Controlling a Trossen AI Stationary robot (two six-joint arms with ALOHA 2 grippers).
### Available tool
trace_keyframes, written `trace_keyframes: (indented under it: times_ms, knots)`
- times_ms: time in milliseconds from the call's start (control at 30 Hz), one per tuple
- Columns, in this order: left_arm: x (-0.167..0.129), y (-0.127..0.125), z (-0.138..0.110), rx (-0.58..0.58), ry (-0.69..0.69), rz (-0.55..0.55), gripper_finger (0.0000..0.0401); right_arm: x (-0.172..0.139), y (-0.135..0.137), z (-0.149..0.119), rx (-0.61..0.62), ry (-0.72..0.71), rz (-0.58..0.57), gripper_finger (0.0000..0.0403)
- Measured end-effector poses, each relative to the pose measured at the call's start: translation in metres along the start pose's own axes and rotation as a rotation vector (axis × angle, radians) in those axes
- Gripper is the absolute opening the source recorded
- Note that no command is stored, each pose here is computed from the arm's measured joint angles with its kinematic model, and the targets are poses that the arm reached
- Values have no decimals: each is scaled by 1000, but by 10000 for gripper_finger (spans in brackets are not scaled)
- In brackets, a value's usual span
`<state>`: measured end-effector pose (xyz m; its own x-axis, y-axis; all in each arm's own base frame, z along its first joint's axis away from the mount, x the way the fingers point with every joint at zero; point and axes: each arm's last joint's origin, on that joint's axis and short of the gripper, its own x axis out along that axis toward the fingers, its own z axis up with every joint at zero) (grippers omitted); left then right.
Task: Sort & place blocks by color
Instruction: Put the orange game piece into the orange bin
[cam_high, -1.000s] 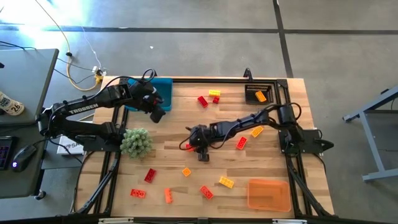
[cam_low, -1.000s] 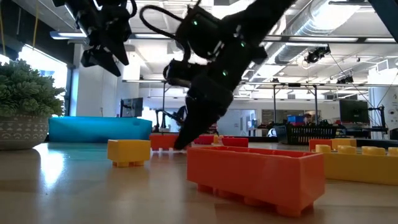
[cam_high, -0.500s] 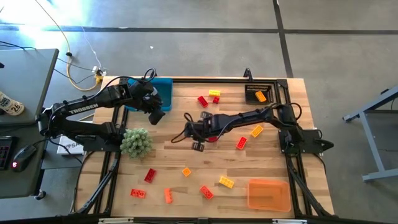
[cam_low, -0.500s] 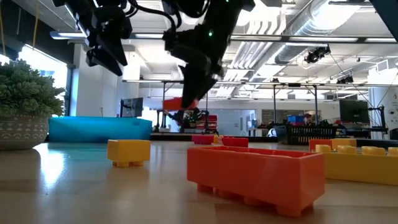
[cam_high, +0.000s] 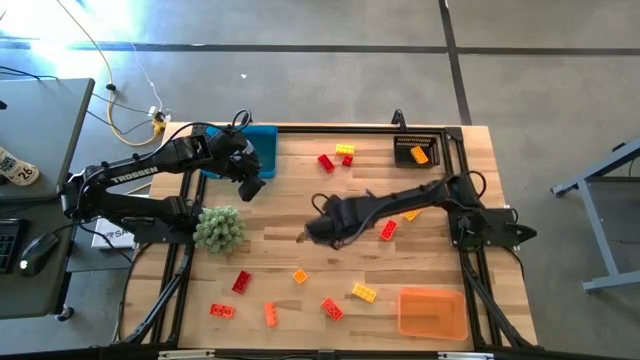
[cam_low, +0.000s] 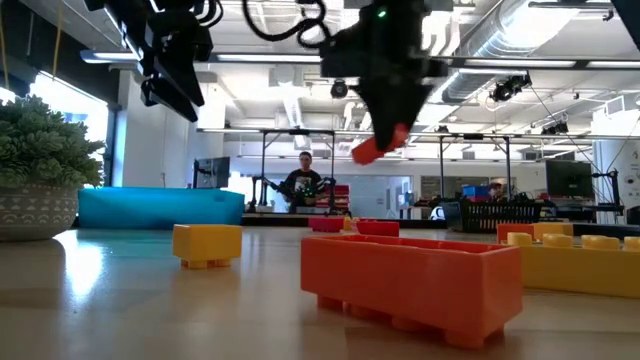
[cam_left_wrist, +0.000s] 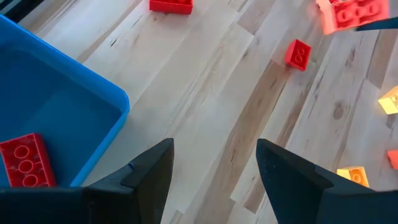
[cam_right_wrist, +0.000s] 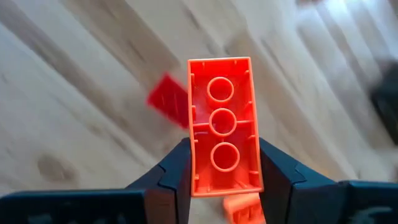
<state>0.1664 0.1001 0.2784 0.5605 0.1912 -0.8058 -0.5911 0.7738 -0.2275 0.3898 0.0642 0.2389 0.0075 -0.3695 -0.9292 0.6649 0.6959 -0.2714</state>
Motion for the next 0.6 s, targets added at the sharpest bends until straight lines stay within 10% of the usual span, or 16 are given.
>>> trace_keyframes:
  times_ms: [600]
  knots:
    - [0,0,0,0,-1,0,216,-41,32,-110,189,117,-52,113]
